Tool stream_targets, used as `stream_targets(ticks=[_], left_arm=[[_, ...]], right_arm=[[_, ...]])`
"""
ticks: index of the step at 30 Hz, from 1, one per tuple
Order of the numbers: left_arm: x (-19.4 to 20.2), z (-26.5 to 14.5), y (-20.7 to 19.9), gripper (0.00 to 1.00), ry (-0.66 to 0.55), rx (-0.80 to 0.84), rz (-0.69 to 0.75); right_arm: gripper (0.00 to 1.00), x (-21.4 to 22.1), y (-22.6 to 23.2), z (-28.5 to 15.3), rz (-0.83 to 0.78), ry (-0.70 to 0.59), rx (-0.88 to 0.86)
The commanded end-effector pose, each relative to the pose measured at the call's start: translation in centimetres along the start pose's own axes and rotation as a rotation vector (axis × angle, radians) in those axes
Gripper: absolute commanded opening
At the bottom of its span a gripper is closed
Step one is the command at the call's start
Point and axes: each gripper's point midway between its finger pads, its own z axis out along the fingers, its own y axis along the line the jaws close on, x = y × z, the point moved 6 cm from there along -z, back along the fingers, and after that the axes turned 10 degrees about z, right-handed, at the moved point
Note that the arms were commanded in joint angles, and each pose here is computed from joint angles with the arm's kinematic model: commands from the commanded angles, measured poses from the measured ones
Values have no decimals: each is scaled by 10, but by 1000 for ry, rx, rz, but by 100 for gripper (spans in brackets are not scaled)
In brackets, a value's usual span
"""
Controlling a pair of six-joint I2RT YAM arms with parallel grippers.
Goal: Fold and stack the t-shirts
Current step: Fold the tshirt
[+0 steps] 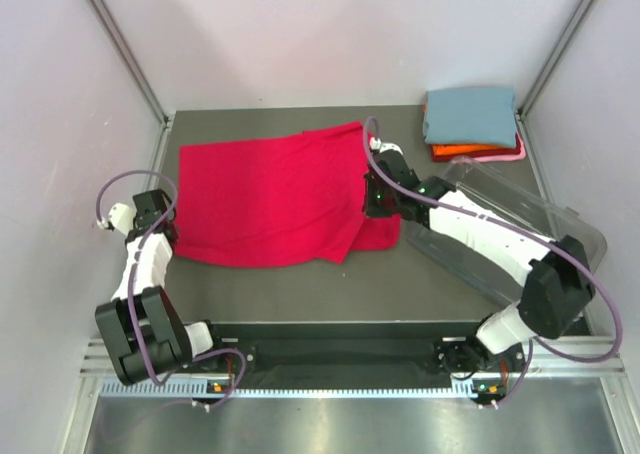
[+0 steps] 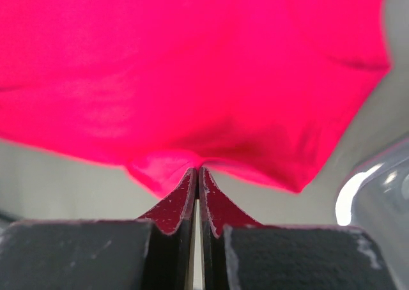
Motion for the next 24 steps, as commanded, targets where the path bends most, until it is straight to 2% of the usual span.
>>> stream_targets(ticks=[1, 7, 15, 24], left_arm=[[-22, 6, -19, 0, -38, 46, -3], [-29, 11, -33, 0, -45, 88, -34], [-42, 30, -39, 0, -70, -3, -13], [-52, 39, -64, 0, -65, 90, -26]], right_arm=[[0, -31, -7, 10, -53, -75, 64], [0, -57, -4, 34, -114, -118, 109], [0, -74, -38, 59, -49, -93, 165], [0, -97, -40, 63, -52, -147, 146]])
